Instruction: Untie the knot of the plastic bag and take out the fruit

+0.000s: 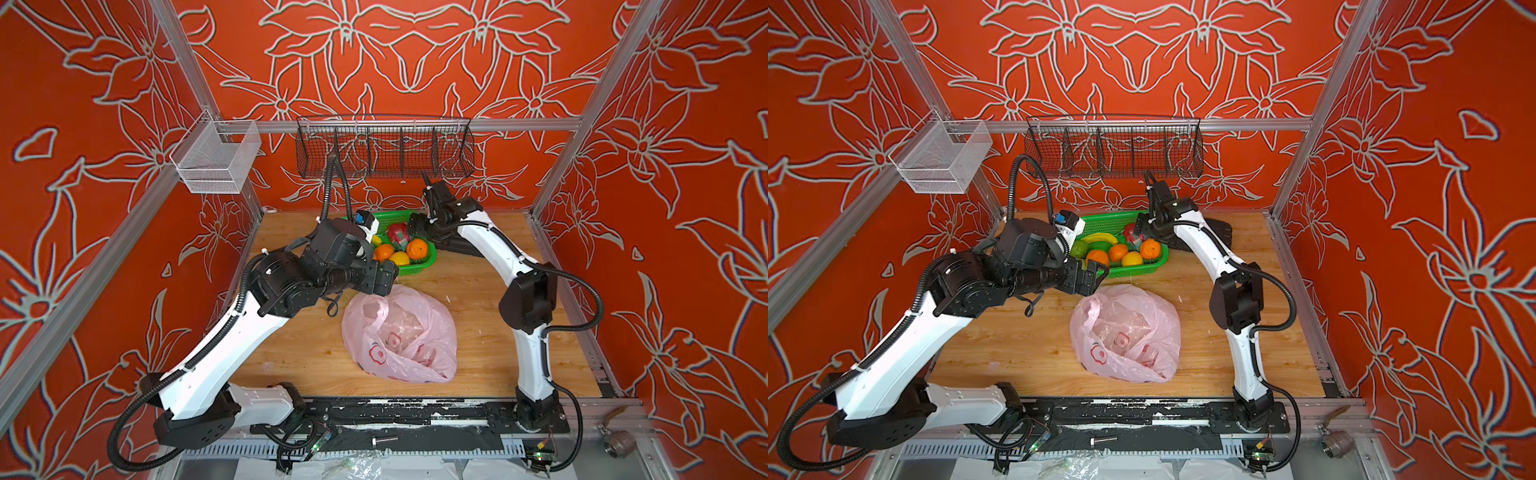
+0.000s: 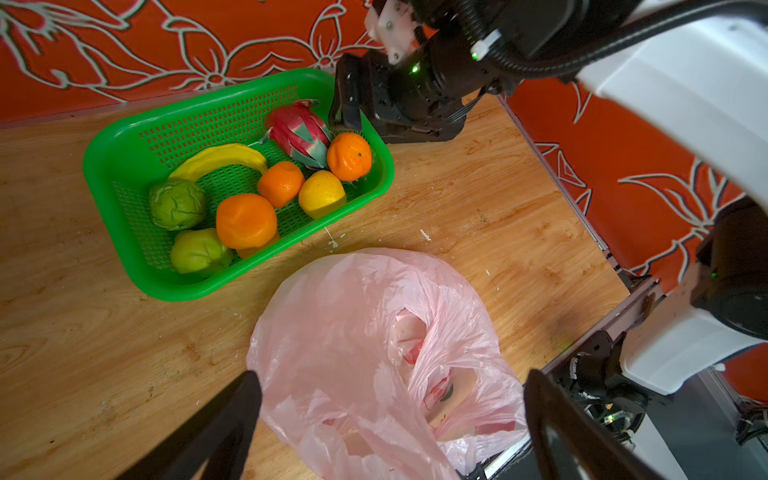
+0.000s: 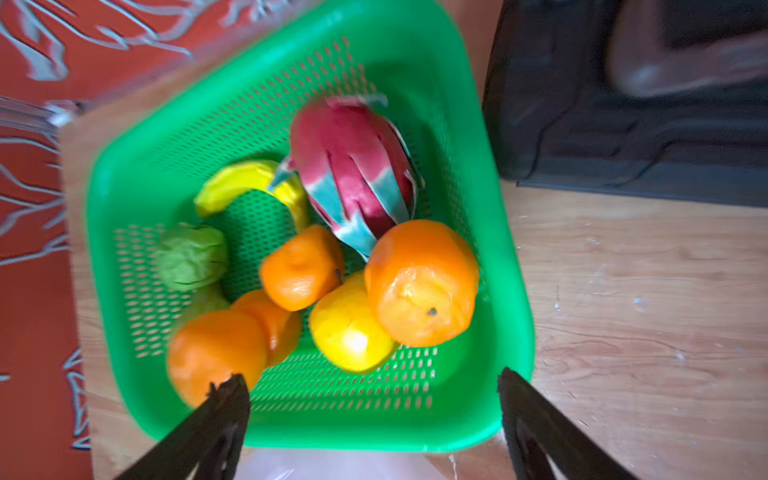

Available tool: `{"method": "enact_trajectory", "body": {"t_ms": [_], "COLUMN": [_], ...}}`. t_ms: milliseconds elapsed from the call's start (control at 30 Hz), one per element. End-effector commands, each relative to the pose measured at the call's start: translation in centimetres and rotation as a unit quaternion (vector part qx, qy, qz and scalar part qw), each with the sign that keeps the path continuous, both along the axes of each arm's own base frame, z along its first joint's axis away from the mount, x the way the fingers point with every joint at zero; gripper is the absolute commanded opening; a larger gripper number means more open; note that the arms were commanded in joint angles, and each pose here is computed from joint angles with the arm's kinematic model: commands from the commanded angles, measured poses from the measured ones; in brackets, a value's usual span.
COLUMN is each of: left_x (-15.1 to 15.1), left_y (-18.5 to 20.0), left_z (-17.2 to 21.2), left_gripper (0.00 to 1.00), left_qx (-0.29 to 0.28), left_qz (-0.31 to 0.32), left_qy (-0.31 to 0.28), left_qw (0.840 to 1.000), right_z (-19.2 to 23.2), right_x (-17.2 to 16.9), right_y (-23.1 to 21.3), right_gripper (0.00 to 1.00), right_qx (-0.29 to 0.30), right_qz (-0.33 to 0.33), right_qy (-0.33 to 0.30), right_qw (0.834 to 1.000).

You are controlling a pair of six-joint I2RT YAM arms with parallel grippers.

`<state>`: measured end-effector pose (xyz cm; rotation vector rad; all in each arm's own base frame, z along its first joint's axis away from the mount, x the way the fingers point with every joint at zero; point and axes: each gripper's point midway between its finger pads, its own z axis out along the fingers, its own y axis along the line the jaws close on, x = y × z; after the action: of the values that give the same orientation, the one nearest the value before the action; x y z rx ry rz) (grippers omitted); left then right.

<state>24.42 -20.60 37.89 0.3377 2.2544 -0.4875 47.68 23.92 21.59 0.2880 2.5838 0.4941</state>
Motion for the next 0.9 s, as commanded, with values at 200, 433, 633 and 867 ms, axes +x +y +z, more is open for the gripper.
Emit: {"method": "enact_trajectory", "body": {"t_ms": [200, 433, 633, 867], "left_x": [0.2, -0.4, -0.5, 0.7], "left_y": [5.3, 12.9, 16.1, 17.1], "left_z": [0.4, -0.6, -5.1, -11.1], "left_gripper": [0.97, 0.97, 0.97, 0.97], "left_qx": [0.003, 0.002, 0.073, 0.105], "left_qz": [0.11, 0.215, 0.245, 0.248], "left_qy": [-0.055, -0.088, -0.065, -0.073], "left_qw": [0.992, 0.973, 0.965, 0.96], "right_z": [7.0, 7.8, 4.2, -0.8], "right_x": [-3.8, -10.0, -15.6, -19.4], "right_y": [-5.2, -12.2, -18.2, -23.3], "right_gripper": [0.94, 0.97, 0.97, 0.97], "right_qx": [-0.058, -0.123, -0.171, -0.231], "right_qz": [-0.009, -0.059, -0.133, -0.197], "right_qy": [-0.118, -0.209, -0.243, -0.234], "right_qw": [0.991, 0.968, 0.945, 0.924]}}
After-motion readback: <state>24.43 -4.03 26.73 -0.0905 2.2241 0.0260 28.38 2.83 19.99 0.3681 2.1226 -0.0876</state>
